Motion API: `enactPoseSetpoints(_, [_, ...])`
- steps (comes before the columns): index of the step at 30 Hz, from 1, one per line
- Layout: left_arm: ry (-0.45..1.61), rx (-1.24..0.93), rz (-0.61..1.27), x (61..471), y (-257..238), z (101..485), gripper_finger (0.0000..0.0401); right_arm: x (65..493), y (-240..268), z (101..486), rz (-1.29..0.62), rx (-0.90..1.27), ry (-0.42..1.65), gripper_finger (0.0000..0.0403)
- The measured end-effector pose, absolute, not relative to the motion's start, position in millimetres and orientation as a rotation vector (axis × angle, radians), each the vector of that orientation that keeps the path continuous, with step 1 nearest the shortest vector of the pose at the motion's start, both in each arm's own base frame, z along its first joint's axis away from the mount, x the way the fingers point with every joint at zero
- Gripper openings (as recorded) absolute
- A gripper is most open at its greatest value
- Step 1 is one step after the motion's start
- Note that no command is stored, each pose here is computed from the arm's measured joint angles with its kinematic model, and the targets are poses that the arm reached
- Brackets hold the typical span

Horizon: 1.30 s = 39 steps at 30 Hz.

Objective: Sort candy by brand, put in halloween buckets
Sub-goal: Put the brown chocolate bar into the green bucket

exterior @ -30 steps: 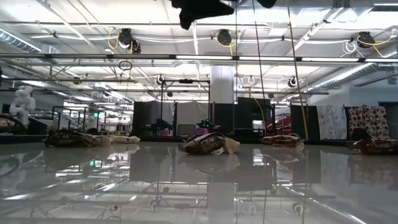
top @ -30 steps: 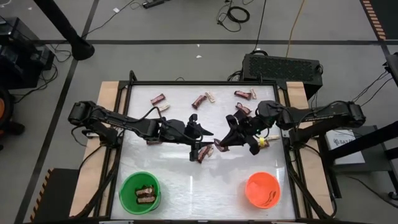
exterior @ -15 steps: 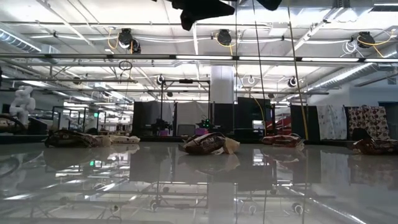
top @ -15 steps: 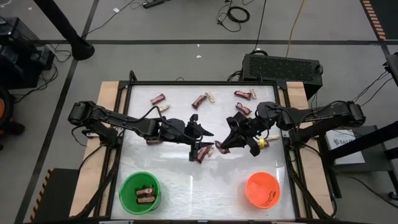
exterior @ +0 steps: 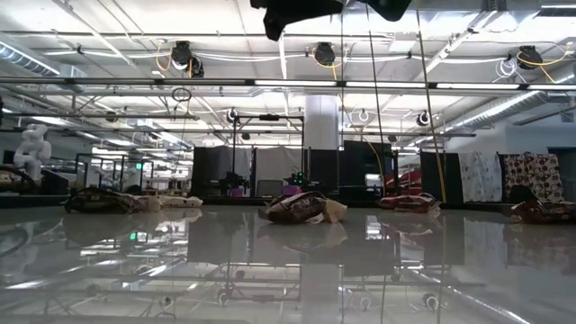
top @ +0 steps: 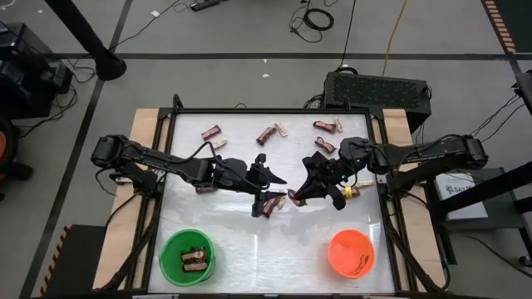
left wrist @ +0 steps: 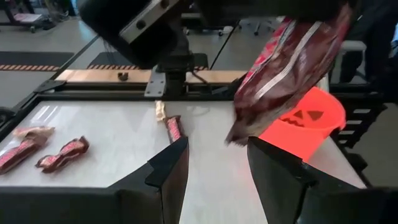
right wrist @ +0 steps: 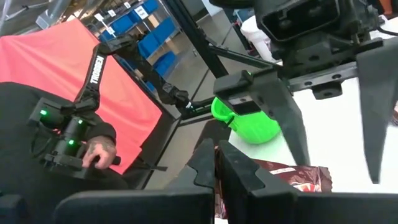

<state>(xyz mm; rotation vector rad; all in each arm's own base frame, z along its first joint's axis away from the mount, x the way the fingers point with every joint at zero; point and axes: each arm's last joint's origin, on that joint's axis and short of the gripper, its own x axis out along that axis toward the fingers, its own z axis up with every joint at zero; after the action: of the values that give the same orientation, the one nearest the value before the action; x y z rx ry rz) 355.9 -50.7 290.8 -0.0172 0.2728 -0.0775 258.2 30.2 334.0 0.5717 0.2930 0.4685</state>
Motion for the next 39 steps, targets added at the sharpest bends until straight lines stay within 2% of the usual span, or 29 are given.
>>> enactPoseSetpoints(25, [0.240,-0.029,-0.136,356.6,-52.2,294.0,0.0166,258.4,30.3,335.6,0.477,0.554,0.274,0.0002])
enactPoseSetpoints(34, [0.236,-0.030,-0.135,356.7,-51.8,294.4,0.0096,258.4,30.3,335.7,0.477,0.551,0.272,0.0002])
enactPoseSetpoints(39, [0.245,-0.029,-0.133,356.6,-50.9,293.7,0.0032,258.5,30.0,335.7,0.465,0.553,0.270,0.0003])
